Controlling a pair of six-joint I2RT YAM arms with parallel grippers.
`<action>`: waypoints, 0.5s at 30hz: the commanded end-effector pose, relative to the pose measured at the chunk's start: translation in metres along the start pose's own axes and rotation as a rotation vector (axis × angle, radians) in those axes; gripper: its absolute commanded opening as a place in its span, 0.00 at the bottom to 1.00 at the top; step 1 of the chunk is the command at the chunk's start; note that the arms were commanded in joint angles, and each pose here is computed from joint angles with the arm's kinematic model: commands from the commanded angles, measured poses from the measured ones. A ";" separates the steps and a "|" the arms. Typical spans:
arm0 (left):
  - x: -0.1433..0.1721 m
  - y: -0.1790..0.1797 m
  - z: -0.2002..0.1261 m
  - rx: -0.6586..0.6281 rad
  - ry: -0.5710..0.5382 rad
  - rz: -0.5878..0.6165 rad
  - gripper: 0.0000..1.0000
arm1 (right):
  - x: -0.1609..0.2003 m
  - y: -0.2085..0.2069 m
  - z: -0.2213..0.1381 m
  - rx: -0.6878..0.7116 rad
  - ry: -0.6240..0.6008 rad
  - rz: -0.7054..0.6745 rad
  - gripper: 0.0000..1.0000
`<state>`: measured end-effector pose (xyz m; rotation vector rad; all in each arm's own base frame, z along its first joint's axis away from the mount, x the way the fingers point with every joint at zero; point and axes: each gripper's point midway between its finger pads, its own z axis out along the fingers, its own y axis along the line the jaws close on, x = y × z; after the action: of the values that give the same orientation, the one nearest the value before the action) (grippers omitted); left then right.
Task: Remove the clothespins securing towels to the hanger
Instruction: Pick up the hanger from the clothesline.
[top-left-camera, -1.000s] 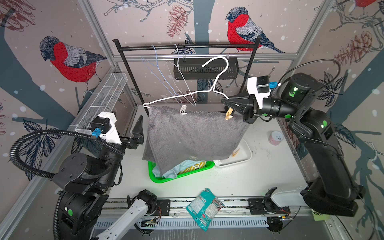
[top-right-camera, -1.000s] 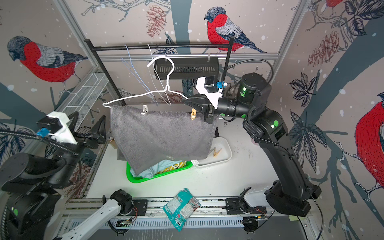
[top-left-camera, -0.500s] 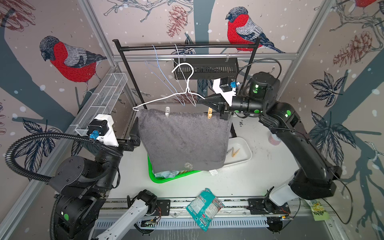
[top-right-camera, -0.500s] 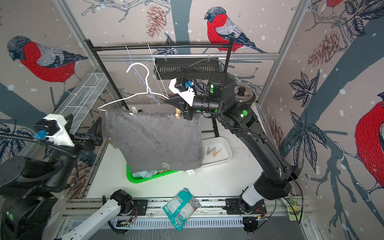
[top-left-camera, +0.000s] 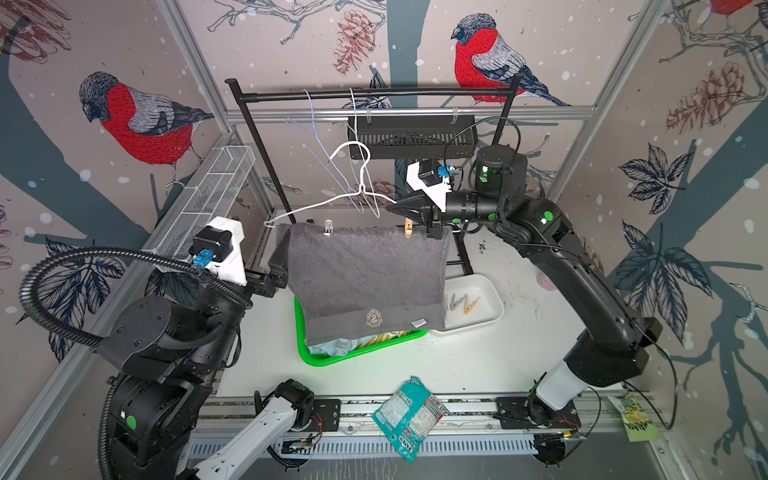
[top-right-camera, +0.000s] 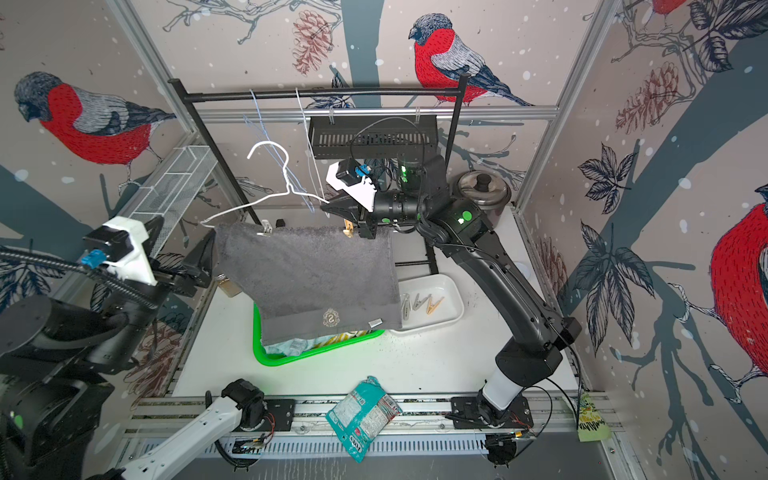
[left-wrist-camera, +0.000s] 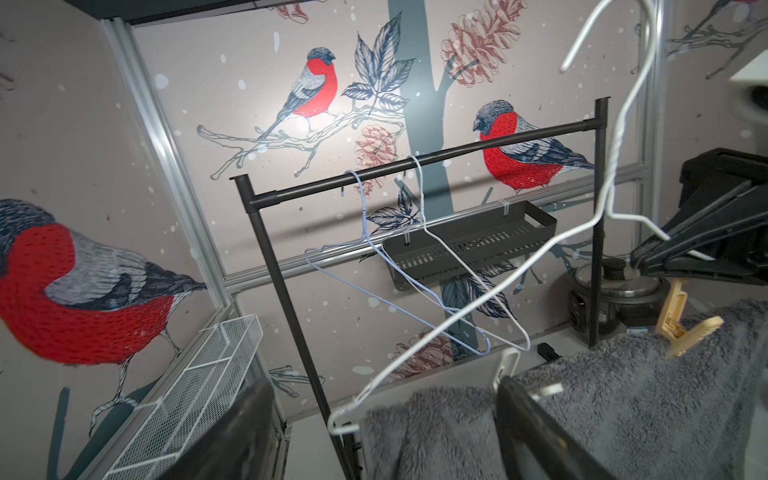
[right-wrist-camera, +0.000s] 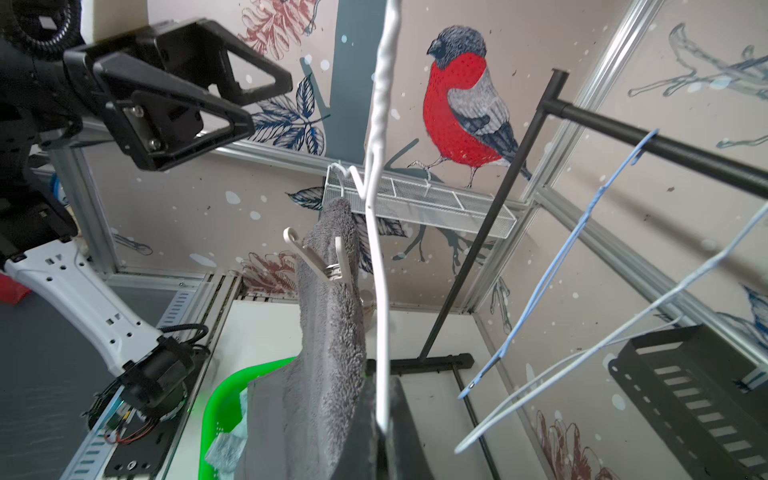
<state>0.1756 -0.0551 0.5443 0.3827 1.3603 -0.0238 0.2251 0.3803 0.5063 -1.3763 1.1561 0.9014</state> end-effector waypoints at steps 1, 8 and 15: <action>0.010 -0.042 0.010 0.227 0.038 0.088 0.79 | -0.005 0.005 -0.001 -0.028 -0.040 -0.033 0.00; 0.032 -0.076 0.029 0.394 0.102 0.153 0.78 | 0.021 0.005 0.003 -0.052 0.021 -0.002 0.01; 0.036 -0.083 0.045 0.416 0.110 0.167 0.74 | 0.024 0.017 0.001 -0.113 0.019 -0.017 0.01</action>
<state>0.2043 -0.1311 0.4954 0.8116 1.4496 -0.1467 0.2268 0.3796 0.4720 -1.4507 1.1982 0.9319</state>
